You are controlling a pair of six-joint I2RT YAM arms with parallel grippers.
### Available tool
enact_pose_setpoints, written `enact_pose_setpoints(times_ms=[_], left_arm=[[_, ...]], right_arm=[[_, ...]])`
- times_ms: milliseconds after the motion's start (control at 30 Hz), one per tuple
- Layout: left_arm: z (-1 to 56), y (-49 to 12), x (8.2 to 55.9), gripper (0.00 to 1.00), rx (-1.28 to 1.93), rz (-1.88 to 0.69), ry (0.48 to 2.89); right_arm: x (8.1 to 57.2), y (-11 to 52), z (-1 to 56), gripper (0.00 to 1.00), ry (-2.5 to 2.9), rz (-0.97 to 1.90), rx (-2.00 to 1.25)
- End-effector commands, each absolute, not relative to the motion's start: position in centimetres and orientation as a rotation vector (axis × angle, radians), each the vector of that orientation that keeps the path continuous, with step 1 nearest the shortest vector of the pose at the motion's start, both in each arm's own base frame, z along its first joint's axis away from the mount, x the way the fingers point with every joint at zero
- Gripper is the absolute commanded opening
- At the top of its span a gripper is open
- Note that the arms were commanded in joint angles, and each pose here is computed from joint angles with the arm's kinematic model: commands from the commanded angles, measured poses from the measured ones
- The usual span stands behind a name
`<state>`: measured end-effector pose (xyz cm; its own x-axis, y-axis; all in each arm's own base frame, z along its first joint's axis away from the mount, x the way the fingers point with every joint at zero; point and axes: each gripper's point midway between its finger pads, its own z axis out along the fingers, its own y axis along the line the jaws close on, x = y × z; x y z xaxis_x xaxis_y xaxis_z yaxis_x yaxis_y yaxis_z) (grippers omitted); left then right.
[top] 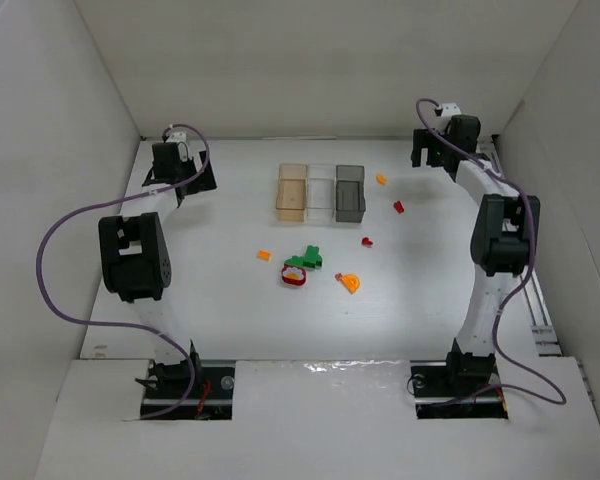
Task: Sort the legos into containers by color
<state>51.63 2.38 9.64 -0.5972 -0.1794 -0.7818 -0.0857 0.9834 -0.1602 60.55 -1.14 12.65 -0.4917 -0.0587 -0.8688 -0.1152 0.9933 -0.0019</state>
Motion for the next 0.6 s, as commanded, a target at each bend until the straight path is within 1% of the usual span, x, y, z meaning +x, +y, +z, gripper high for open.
enact_pose_setpoints(times_ms=[0,33,67,100,233,267,300,367,400,500,567], left_arm=[[12.7,3.3,52.4,1.0,-0.221,-0.096,2.139],[13.4,3.1,52.4,1.0,-0.195,-0.102,2.127],[13.6,3.0,52.2,1.0,-0.173,-0.105,2.121],[15.3,2.6,52.4,1.0,-0.124,-0.115,2.069],[17.1,2.0,52.0,1.0,-0.038,-0.13,2.018],[17.8,1.8,51.9,1.0,-0.021,-0.132,2.005],[17.3,1.8,51.7,1.0,-0.013,-0.127,2.013],[18.5,1.1,51.4,1.0,0.042,-0.157,1.983],[18.1,0.9,51.2,1.0,0.073,-0.155,1.991],[19.1,-0.2,50.8,1.0,0.142,-0.21,1.986],[19.2,-0.7,50.7,1.0,0.193,-0.234,2.008]], right_arm=[[61.3,-0.7,20.0,0.99,1.901,0.049,-0.167],[61.3,-0.9,20.0,0.99,1.901,0.033,-0.171],[61.1,-1.0,21.3,0.99,1.878,0.016,-0.19],[61.2,-1.0,21.5,0.99,1.868,0.007,-0.2],[60.6,-1.3,24.4,0.99,1.803,-0.083,-0.262],[60.3,-1.3,24.3,0.99,1.801,-0.09,-0.27],[59.9,-1.3,25.6,0.99,1.779,-0.093,-0.269],[59.7,-0.8,25.7,0.99,1.775,-0.099,-0.292],[59.2,-0.5,26.1,0.99,1.761,-0.113,-0.349],[58.3,1.8,25.7,0.99,1.715,-0.005,-0.565],[57.9,3.5,22.9,0.98,1.772,0.021,-0.724]])
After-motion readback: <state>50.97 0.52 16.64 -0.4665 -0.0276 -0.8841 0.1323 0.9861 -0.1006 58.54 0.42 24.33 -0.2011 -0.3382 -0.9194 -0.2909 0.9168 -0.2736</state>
